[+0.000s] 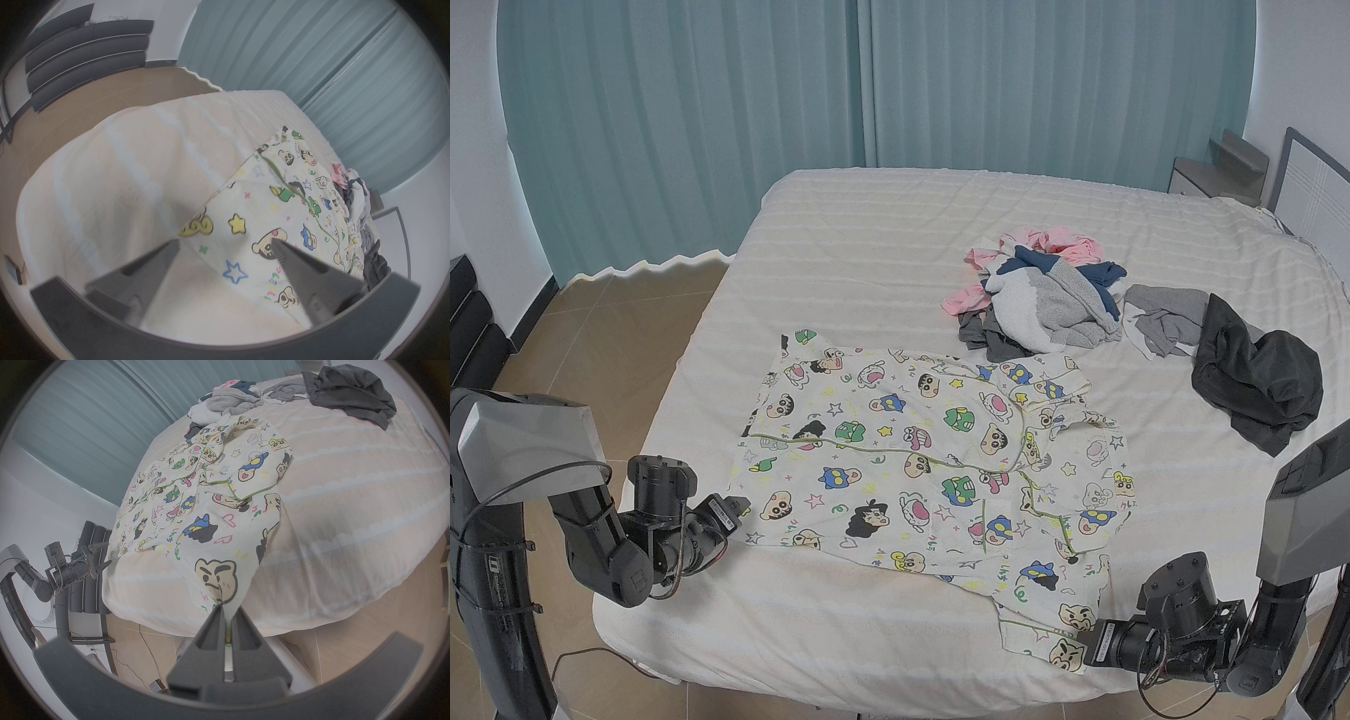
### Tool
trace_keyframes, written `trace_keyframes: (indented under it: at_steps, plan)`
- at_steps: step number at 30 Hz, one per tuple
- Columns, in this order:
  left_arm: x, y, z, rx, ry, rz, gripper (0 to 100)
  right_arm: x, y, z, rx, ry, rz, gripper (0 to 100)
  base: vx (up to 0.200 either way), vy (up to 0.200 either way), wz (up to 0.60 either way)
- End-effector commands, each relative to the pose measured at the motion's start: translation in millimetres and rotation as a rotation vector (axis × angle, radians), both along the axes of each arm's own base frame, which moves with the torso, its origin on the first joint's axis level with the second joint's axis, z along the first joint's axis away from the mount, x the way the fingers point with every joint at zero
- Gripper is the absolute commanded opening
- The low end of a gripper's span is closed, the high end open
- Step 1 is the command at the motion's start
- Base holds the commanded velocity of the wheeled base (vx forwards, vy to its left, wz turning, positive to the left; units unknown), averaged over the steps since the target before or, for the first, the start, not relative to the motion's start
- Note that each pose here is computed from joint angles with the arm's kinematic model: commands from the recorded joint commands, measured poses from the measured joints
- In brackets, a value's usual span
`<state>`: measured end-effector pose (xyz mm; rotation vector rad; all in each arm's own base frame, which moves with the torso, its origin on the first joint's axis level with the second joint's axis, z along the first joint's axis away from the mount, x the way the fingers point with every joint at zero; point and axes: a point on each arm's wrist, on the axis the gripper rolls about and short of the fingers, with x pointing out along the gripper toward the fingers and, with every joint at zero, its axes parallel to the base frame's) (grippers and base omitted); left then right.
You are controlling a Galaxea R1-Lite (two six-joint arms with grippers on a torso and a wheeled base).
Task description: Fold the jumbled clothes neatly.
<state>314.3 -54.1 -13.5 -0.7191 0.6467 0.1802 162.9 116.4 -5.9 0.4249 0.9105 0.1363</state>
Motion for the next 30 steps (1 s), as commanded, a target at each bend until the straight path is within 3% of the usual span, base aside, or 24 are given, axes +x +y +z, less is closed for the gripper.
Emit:
trace_keyframes:
  at_steps: [1, 24, 25, 30]
  plan:
    - [7.6, 12.1, 2.0, 0.018, -0.021, -0.029, 100, -3.8, -2.7, -0.4, -0.009, 0.012, -0.001, 0, 0.000, 0.000, 0.00]
    - [37.2, 4.6, -16.6, 0.020, -0.046, -0.085, 100, -3.3, -2.4, -0.5, -0.008, 0.007, -0.003, 0, 0.000, 0.000, 0.00]
    - [37.5, 4.0, -16.9, 0.019, -0.046, -0.087, 0, -3.3, -2.4, -0.8, -0.009, 0.009, -0.003, 0, 0.000, 0.000, 0.00]
    - [35.8, 2.1, -19.3, 0.023, -0.036, -0.091, 0, -3.2, -2.7, -0.5, -0.008, 0.008, -0.005, 0, 0.000, 0.000, 0.00]
